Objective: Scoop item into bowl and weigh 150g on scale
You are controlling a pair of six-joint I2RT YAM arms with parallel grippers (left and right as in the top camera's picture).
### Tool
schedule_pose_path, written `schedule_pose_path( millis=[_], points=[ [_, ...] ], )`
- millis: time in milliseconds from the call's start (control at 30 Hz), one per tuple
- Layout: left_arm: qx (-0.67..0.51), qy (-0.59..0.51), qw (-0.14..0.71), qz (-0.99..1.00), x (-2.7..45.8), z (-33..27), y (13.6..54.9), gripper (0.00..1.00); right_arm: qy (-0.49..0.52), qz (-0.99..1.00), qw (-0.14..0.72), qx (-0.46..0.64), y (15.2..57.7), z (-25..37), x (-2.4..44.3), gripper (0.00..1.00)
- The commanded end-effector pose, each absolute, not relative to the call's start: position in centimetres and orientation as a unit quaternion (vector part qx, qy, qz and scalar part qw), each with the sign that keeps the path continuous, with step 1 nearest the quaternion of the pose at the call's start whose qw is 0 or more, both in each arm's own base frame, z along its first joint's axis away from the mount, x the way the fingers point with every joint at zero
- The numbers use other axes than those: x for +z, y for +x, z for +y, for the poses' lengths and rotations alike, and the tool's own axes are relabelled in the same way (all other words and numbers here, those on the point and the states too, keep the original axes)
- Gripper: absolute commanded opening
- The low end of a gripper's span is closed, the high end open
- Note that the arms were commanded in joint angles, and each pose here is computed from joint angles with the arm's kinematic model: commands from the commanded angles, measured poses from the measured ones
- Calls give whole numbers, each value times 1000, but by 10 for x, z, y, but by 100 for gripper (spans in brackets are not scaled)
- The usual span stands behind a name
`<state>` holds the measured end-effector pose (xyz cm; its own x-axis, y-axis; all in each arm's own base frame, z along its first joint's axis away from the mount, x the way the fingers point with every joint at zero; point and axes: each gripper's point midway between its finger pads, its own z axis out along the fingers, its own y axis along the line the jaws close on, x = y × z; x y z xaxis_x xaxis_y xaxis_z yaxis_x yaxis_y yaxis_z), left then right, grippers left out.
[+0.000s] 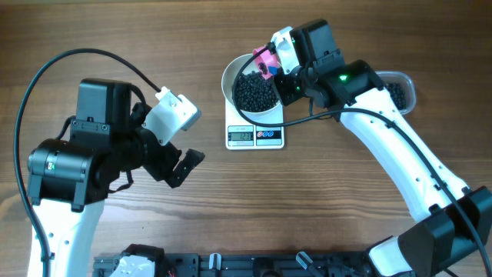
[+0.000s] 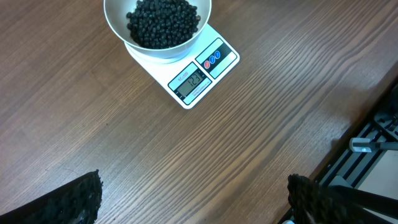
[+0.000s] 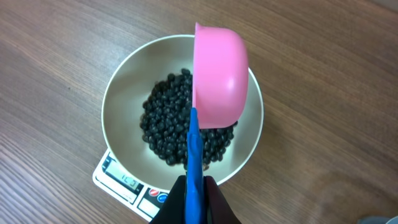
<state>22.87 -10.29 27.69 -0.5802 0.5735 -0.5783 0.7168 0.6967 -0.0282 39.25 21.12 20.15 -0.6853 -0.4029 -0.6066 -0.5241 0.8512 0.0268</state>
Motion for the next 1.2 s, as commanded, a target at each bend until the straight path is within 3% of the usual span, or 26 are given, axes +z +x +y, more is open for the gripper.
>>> schedule_pose_path(
  millis=[0, 400, 1167],
  points=[
    [-131, 371, 285, 874, 283, -103, 229, 100, -263, 906, 316, 103, 388, 214, 215, 4],
    [-132, 371, 285, 874, 283, -103, 229, 100, -238, 906, 336, 100, 396, 213, 223, 4],
    [-132, 371, 285, 874, 283, -103, 229, 100, -292, 896, 326, 68, 391, 212, 215, 4]
  ],
)
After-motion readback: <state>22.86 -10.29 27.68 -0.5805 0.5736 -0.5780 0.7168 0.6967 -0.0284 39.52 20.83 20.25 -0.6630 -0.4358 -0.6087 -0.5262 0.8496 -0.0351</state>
